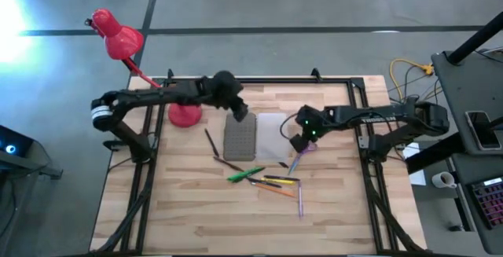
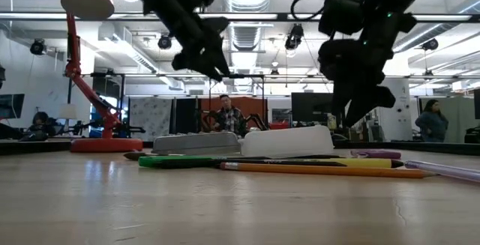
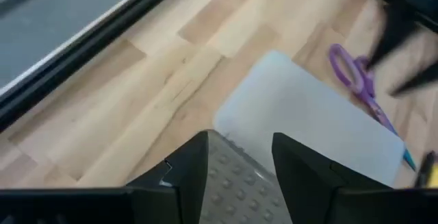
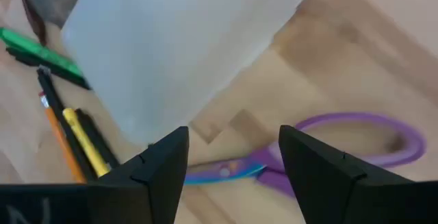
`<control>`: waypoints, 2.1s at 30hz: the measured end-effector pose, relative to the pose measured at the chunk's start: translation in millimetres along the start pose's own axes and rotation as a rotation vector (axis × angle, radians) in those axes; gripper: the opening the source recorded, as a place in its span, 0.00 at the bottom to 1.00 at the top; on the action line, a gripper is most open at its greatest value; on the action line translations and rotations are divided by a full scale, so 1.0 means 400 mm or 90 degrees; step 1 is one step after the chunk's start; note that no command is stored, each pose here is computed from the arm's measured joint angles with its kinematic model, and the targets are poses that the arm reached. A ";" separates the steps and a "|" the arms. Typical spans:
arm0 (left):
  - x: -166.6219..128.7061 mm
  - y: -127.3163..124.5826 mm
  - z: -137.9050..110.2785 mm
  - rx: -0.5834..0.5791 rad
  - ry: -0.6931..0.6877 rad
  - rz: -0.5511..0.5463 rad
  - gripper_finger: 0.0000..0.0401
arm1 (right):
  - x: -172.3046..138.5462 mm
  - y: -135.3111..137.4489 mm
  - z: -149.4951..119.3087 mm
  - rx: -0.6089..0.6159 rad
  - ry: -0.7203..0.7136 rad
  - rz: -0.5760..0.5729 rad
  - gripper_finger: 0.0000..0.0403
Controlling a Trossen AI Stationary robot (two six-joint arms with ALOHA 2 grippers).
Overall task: Pick & place school supplies into a supply box
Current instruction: Prepare the supply box to put school supplies into it
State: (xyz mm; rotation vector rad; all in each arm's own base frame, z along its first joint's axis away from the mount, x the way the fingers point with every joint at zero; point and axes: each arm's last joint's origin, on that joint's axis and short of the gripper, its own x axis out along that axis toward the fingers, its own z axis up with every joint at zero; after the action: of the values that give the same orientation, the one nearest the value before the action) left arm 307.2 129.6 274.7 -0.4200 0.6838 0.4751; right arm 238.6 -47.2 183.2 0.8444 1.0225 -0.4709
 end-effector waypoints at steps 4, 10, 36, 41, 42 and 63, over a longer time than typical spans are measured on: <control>0.037 0.007 0.016 -0.013 0.046 -0.068 0.37 | 0.012 -0.006 -0.006 0.062 -0.039 -0.055 0.54; 0.045 -0.110 -0.005 0.046 0.079 -0.129 0.37 | 0.028 -0.091 0.073 0.185 -0.125 -0.061 0.54; 0.188 -0.378 -0.225 0.057 0.194 -0.176 0.37 | 0.107 -0.189 0.360 0.174 -0.043 -0.035 0.54; 0.223 -0.375 -0.248 0.043 0.215 -0.159 0.37 | 0.147 -0.192 0.361 0.183 0.027 -0.026 0.54; 0.225 -0.375 -0.250 0.042 0.214 -0.156 0.37 | 0.153 -0.191 0.362 0.186 0.035 -0.007 0.54; 0.228 -0.380 -0.260 0.060 0.228 -0.174 0.37 | 0.092 -0.137 0.360 0.138 0.114 0.257 0.54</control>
State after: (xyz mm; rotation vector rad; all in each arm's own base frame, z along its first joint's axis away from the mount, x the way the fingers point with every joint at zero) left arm 400.1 -22.2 171.7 -0.5066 0.9746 0.1057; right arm 296.4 -193.6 166.1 1.2734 0.9411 -0.1642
